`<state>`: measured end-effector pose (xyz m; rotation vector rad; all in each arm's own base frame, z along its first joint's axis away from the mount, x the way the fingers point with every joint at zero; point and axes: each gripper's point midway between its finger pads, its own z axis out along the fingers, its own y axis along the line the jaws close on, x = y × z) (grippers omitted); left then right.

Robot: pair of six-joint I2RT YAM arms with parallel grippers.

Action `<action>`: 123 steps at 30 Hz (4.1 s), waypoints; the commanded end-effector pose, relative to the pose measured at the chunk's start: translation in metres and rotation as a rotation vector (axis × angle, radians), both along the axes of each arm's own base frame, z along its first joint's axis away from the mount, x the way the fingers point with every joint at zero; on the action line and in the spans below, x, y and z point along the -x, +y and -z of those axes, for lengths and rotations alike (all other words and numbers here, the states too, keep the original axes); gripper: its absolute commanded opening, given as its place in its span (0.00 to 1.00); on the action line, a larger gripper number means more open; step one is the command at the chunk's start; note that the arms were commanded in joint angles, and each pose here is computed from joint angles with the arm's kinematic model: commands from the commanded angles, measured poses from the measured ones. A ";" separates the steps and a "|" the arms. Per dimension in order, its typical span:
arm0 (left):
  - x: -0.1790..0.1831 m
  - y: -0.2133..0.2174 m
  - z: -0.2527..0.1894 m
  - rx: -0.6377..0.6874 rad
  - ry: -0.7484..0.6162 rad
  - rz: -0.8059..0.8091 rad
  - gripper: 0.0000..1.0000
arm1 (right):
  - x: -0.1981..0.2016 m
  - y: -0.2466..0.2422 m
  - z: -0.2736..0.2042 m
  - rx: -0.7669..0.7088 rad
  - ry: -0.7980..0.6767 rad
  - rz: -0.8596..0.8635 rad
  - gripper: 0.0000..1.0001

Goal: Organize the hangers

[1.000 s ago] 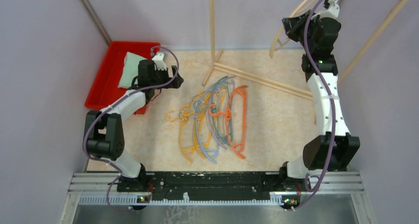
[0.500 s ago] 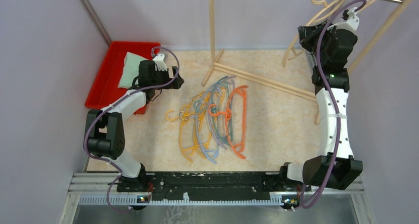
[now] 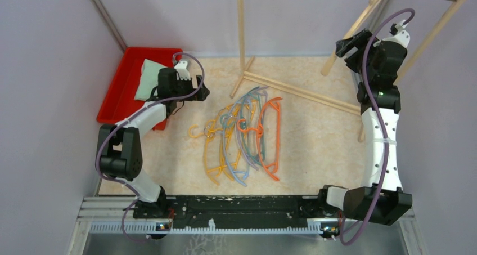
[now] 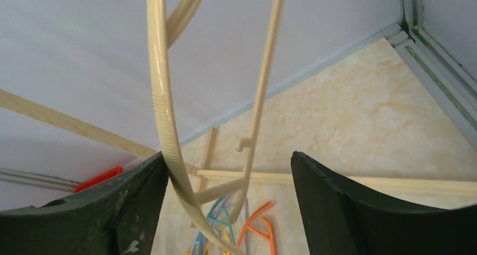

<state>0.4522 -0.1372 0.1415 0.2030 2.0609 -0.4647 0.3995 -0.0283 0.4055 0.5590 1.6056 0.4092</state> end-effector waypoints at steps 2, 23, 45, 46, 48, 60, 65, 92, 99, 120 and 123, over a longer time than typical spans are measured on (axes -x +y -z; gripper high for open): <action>-0.009 -0.007 -0.012 0.015 -0.024 0.024 1.00 | 0.039 -0.005 -0.066 0.092 -0.117 0.045 0.85; -0.022 -0.016 -0.006 0.060 -0.016 0.035 1.00 | 0.114 0.034 -0.166 0.363 -0.415 -0.086 0.59; 0.000 -0.006 0.025 0.019 0.070 0.019 1.00 | 0.125 0.270 0.239 0.551 0.636 -0.959 0.52; 0.001 -0.006 0.027 0.016 0.074 0.016 1.00 | 0.133 0.271 0.250 0.550 0.662 -0.975 0.52; 0.003 -0.005 0.030 0.010 0.083 0.015 1.00 | 0.148 0.272 0.270 0.547 0.709 -1.003 0.52; 0.022 -0.004 0.045 0.021 0.144 0.020 1.00 | 0.194 0.275 0.332 0.502 0.838 -1.083 0.50; 0.027 -0.003 0.047 0.015 0.150 0.020 1.00 | 0.199 0.271 0.350 0.505 0.864 -1.080 0.47; 0.033 -0.003 0.041 0.034 0.138 0.019 1.00 | 0.199 0.268 0.276 0.501 0.819 -1.068 0.12; 0.031 0.000 0.034 0.013 0.117 0.013 1.00 | 0.134 0.269 0.202 0.506 0.565 -0.852 0.00; 0.025 0.005 0.034 -0.028 0.107 0.008 1.00 | 0.031 0.221 -0.073 0.109 -0.234 -0.455 0.00; 0.022 0.004 0.034 -0.029 0.104 0.008 1.00 | 0.024 0.221 -0.086 0.141 -0.269 -0.444 0.00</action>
